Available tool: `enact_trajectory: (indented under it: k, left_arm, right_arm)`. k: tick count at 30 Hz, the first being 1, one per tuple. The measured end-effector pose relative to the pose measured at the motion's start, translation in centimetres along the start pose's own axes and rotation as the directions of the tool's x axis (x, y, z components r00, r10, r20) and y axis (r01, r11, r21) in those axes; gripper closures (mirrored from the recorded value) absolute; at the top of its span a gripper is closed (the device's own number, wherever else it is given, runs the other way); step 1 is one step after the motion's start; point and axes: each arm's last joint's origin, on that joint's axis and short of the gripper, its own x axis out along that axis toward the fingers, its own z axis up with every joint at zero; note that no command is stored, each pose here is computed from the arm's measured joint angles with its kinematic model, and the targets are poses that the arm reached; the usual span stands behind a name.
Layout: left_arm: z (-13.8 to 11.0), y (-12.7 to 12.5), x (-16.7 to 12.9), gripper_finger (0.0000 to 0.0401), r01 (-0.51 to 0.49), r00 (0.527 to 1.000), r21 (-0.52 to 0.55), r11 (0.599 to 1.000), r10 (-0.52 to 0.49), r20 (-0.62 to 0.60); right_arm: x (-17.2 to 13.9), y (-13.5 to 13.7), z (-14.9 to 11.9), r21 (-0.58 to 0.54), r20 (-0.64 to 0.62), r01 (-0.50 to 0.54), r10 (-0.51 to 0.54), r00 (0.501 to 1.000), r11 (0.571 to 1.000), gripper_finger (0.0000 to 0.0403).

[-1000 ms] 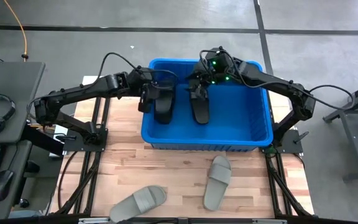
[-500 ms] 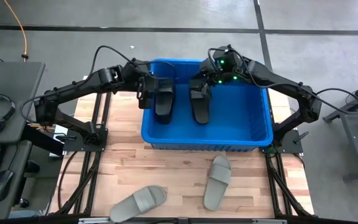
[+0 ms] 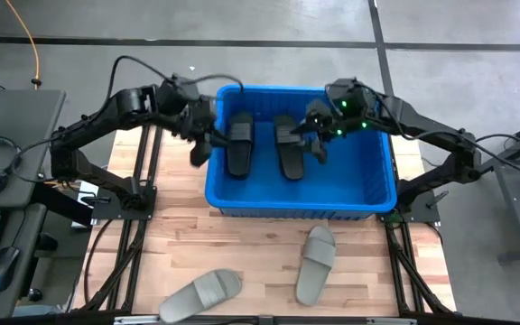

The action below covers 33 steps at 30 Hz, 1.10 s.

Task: Pick and place slides into bin
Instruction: Put the gray slides into the blue bin

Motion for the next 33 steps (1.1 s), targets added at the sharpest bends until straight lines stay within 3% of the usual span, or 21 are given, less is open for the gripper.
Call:
enact_trajectory:
  k: [6, 10, 15, 19, 24, 33]
  left_arm:
    - [-1.1, -4.1, -0.8, 0.0394, 0.051, 0.996, -0.027, 0.998, -0.053, -0.073]
    - [-2.0, -7.3, -1.1, 0.0382, 0.077, 0.992, -0.095, 0.993, -0.086, -0.095]
    - [-3.8, -11.8, -1.5, 0.0376, 0.121, 0.98, -0.067, 0.99, -0.13, -0.149]
    - [-5.2, -14.7, -2.3, 0.0393, 0.101, 0.985, -0.066, 0.993, -0.109, -0.131]
    - [-6.6, -17.0, -3.4, 0.0393, 0.048, 0.996, -0.151, 0.987, -0.058, -0.064]
    - [-8.6, -20.5, -3.6, 0.0398, 0.042, 0.998, -0.325, 0.945, -0.054, -0.029]
  right_arm:
    - [0.6, 3.9, -0.5, 0.018, -0.029, -0.086, 0.086, 0.996, 0.996, 0.0155]
    - [0.9, 6.5, -1.4, 0.069, -0.096, -0.142, 0.148, 0.984, 0.987, 0.0155]
    - [1.0, 10.2, -3.0, 0.112, -0.178, -0.158, 0.176, 0.968, 0.981, 0.0155]
    - [0.8, 12.9, -3.9, 0.119, -0.19, -0.158, 0.179, 0.965, 0.98, 0.0155]
    - [0.3, 15.4, -4.8, 0.128, -0.174, -0.132, 0.153, 0.973, 0.983, 0.0155]
    - [-0.9, 19.1, -6.4, 0.209, -0.159, -0.148, 0.183, 0.97, 0.967, 0.0155]
